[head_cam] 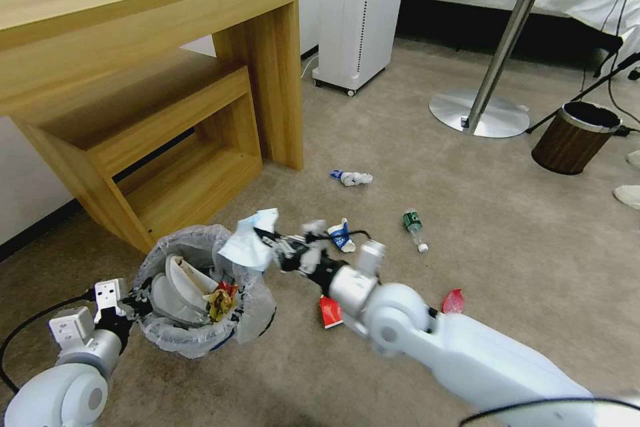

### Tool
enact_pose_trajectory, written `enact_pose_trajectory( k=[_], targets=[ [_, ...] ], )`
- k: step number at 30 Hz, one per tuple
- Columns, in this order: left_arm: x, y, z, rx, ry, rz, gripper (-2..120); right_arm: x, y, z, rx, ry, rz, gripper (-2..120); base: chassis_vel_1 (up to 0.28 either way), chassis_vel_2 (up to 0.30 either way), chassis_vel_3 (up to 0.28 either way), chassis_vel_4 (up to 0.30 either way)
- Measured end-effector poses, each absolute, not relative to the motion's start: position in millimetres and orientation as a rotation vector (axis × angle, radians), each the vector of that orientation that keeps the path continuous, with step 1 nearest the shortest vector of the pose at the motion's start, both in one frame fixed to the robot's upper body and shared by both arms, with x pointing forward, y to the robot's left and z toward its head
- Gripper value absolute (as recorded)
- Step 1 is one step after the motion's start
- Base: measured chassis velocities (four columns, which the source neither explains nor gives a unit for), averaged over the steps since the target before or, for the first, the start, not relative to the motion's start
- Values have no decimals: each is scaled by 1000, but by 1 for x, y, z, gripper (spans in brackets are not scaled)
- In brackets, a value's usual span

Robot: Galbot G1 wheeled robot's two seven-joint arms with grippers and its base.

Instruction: Pick up the trash bin and place the garbage on the floor into it.

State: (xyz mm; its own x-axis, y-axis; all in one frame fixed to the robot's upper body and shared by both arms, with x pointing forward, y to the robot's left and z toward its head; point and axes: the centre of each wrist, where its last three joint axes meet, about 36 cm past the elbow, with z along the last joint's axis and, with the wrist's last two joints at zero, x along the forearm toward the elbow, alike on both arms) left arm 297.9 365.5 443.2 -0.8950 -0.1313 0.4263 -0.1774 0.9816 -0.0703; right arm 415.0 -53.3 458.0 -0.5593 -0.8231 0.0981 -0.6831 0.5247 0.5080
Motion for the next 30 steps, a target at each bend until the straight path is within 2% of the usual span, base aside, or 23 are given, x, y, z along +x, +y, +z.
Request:
enact_pose_trajectory(
  k=[5, 11, 30],
  targets=[
    [299, 366, 443, 225, -2697, 155, 0, 411, 10, 469, 1247, -2352, -584, 0, 0, 0, 0, 0],
    [302, 368, 442, 228, -2698, 166, 0, 405, 45, 468, 1168, -2316, -494, 0, 0, 0, 0, 0],
    [304, 369, 436, 228, -2693, 177, 0, 404, 45, 441, 966, -2290, -275, 0, 0, 0, 0, 0]
  ],
)
